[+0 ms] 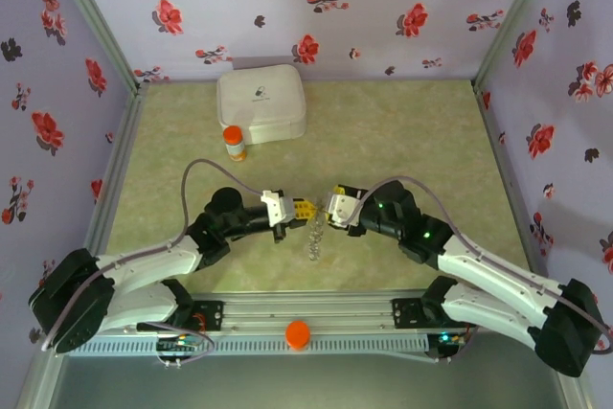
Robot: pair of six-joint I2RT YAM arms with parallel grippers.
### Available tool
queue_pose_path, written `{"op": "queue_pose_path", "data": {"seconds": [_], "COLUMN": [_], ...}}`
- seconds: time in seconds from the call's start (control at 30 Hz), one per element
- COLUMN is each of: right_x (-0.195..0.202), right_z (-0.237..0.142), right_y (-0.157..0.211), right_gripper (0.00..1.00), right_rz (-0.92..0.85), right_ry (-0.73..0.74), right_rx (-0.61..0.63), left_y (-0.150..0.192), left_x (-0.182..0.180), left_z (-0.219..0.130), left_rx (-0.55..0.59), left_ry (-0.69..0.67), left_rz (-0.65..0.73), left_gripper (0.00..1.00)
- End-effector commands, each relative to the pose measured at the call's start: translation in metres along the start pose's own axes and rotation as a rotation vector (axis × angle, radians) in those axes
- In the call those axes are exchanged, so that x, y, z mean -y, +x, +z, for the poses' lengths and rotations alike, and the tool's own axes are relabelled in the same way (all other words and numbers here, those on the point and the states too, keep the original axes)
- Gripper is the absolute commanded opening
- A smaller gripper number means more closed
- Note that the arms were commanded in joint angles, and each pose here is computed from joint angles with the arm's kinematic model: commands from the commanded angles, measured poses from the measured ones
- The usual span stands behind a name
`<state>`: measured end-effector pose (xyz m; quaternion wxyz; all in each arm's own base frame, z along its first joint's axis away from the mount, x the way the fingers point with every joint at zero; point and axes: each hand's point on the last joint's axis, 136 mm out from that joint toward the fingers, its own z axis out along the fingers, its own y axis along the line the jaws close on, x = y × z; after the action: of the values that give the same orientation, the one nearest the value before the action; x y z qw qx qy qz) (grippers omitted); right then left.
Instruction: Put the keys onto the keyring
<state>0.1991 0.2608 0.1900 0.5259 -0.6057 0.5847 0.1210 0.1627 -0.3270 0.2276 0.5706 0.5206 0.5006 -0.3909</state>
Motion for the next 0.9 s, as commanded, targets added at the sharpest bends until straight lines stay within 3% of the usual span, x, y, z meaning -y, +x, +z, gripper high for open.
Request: {"op": "queue_pose_path", "data": {"seconds": [0.0,0.2,0.43,0.63,0.73,0.87], "right_x": [-0.013,-0.022,-0.017,-0.017,-0.014,-0.003], "right_z": [-0.006,-0.004,0.004,0.009,0.012,0.005], "right_y": [-0.021,-0.022,-0.020,-0.018,-0.014,-0.018], "right_gripper": [0.47,0.45,0.32,0.32,0.23,0.04], "right_rz": [0.069,0.116,0.145,0.164,0.156,0.121], "right_ry": [-0.096,-0.154,-0.123,-0.121,-0.094,-0.039], "right_rx": [0.096,0.102,0.103,0.112,0.099,0.100], "left_y": [-0.008,-0.011,-0.013,-0.014,-0.016,-0.008], "left_x": [-0.001,-0.005,-0.008,-0.008,-0.008,-0.010], "left_z": [-0.002,0.000,0.002,0.003,0.002,-0.003], "left_rx": [0.017,0.038,0.048,0.058,0.075,0.055], "left_ry": [0.013,-0.007,-0.014,-0.010,-0.013,-0.045], "left_rz": [0.099,0.116,0.101,0.087,0.070,0.045], "left_gripper": [0.00,0.00,0.00,0.00,0.00,0.00]}}
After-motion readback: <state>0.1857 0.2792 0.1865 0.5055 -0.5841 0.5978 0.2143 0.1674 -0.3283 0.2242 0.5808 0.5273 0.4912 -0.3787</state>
